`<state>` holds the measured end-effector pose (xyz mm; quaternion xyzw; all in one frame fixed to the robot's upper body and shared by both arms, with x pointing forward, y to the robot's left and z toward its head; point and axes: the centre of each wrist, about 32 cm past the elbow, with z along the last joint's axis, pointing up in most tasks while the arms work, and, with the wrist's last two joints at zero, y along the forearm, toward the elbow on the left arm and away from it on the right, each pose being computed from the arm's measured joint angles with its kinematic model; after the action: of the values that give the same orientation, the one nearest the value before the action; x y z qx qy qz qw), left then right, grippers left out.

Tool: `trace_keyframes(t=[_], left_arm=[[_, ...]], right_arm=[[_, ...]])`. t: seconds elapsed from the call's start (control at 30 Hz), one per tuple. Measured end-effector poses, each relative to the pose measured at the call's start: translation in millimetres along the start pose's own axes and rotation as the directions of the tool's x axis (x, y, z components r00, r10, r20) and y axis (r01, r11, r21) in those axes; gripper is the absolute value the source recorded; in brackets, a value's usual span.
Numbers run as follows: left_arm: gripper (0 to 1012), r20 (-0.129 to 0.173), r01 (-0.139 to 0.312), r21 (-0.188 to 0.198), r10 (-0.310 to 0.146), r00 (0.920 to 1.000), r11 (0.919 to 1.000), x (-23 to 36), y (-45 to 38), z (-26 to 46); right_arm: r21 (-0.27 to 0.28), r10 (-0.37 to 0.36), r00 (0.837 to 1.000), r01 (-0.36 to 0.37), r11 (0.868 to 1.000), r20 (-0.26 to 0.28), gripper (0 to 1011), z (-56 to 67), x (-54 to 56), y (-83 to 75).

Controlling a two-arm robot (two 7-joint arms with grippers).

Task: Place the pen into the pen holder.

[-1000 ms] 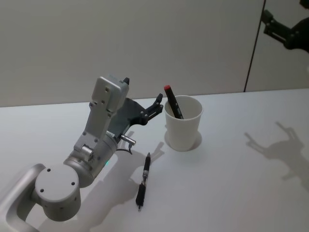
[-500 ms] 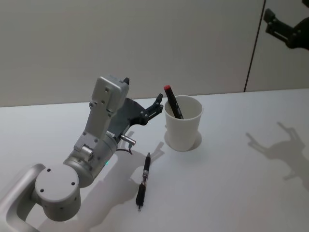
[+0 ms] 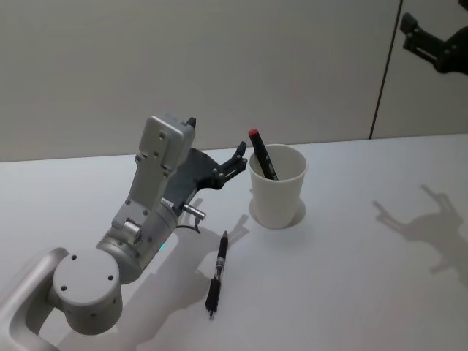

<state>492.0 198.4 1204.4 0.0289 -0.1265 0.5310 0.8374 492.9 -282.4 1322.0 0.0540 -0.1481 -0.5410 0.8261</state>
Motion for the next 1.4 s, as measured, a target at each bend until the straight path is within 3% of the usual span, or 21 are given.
trace_keyframes(t=[1.4], left_arm=[[1001, 0.000, 0.000, 0.000, 0.000, 1.0000, 1.0000, 0.0, 0.0, 0.0]], right_arm=[[0.001, 0.000, 1.000, 0.000, 1.000, 0.001, 1001, 0.3, 0.0, -0.1]])
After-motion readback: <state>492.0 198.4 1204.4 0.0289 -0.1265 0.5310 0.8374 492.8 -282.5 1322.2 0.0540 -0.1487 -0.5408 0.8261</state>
